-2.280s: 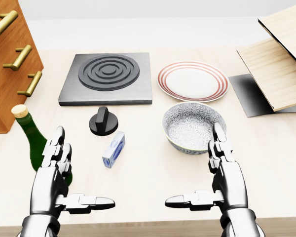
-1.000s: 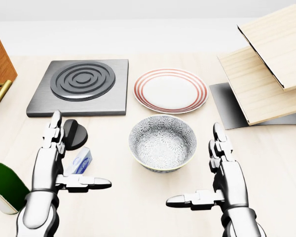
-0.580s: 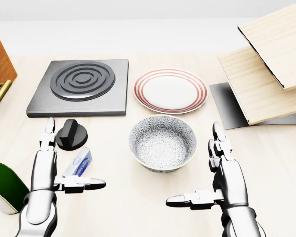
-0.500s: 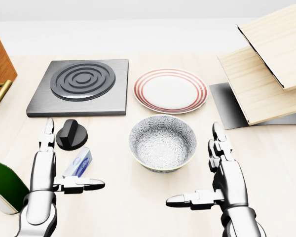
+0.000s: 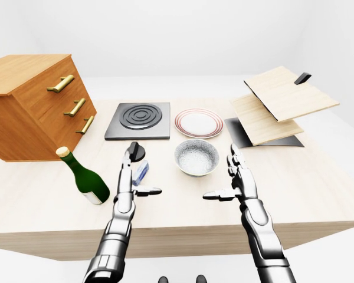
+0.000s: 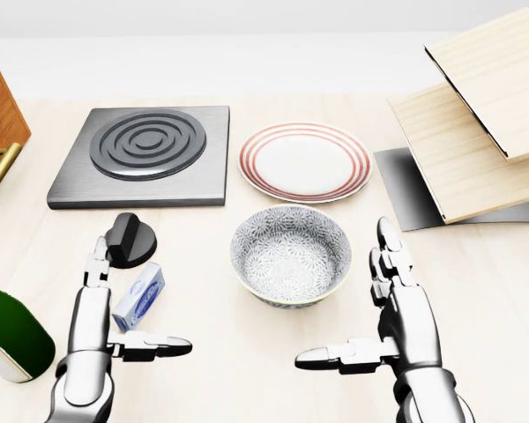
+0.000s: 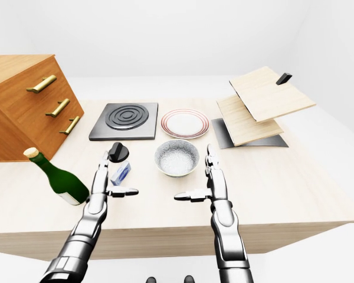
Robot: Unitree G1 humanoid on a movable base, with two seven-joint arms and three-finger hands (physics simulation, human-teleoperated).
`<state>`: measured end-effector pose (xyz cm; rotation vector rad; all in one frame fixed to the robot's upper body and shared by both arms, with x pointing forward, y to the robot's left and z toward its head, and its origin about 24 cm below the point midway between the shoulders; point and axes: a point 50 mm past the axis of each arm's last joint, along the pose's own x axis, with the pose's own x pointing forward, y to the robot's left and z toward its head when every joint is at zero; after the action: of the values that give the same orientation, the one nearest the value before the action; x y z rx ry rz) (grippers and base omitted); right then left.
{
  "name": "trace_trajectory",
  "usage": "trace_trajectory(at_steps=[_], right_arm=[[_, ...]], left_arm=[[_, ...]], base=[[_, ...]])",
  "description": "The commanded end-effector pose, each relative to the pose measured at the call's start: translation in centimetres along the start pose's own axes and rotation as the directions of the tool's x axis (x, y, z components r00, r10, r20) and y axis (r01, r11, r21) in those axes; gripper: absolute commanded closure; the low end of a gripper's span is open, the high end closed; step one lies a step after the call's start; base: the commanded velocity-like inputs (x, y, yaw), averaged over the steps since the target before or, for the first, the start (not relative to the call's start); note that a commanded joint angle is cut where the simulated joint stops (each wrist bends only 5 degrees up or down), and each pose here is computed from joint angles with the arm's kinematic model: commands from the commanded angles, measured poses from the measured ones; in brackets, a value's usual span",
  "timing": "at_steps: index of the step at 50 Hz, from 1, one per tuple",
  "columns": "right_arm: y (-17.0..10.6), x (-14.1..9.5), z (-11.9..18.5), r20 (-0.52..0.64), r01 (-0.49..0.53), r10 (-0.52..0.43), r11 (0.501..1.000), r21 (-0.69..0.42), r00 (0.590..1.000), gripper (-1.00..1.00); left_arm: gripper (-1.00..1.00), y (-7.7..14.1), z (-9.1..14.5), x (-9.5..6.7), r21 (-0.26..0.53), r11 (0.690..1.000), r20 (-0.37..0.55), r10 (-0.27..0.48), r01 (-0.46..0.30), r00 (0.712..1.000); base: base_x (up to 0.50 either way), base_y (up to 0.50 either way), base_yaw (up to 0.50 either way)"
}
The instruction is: Pick up the cream cheese and put it in the bowl.
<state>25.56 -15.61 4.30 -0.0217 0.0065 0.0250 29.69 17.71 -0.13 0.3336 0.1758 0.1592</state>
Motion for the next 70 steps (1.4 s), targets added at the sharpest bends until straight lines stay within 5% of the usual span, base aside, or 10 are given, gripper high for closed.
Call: trace_trajectory(at_steps=[1, 13, 14, 15, 43, 48, 56, 70], right_arm=[[0.1, -0.1, 0.2, 0.003, -0.006, 0.006, 1.0, 0.002, 1.0, -1.0], [0.2, -0.2, 0.2, 0.006, -0.016, 0.016, 1.0, -0.001, 1.0, -1.0], [0.2, -0.2, 0.2, 0.006, -0.018, 0.018, 1.0, -0.001, 1.0, -1.0], [0.2, -0.2, 0.1, 0.006, -0.018, 0.018, 1.0, -0.002, 1.0, -1.0], [0.6, -0.7, 1.0, 0.028, -0.051, 0.051, 0.999, 0.012, 0.998, -1.0], [0.5, -0.6, 1.2, 0.031, -0.048, 0.047, 0.999, 0.012, 0.998, -1.0], [-0.6, -0.1, 1.7, 0.042, -0.015, 0.014, 1.0, 0.015, 0.999, -1.0], [-1.8, 1.0, 5.1, 0.167, 0.014, -0.008, 0.999, -0.034, 0.986, -1.0]], left_arm=[[-1.0, -0.3, -1.1, 0.2, 0.033, 0.999, -0.056, 0.006, -0.004, 0.998], [-1.0, -0.2, -1.6, 0.2, 0.049, 0.999, -0.079, 0.022, -0.018, 0.997], [0.62, -0.2, -1.7, 0.2, 0.037, 0.999, -0.082, 0.027, -0.024, 0.996], [1.0, -0.2, -1.6, 0.2, 0.027, 1.0, -0.079, 0.016, -0.014, 0.997], [1.0, 0.8, -0.6, 1.1, -0.007, 0.998, -0.06, 0.057, -0.058, 0.997], [1.0, 1.5, 2.2, 0.5, -0.052, 0.997, 0.087, 0.059, -0.054, 0.994], [1.0, 2.1, 9.7, 0.4, 0.011, 0.999, 0.386, 0.027, -0.034, 0.922], [1.0, -1.3, 16.1, -0.7, 0.118, 0.987, 0.562, -0.154, 0.106, 0.813]], base=[[0.0, 0.0, 0.0], [0.0, 0.0, 0.0], [0.0, 0.0, 0.0], [0.0, 0.0, 0.0], [0.0, 0.0, 0.0], [0.0, 0.0, 0.0], [0.0, 0.0, 0.0], [0.0, 0.0, 0.0]])
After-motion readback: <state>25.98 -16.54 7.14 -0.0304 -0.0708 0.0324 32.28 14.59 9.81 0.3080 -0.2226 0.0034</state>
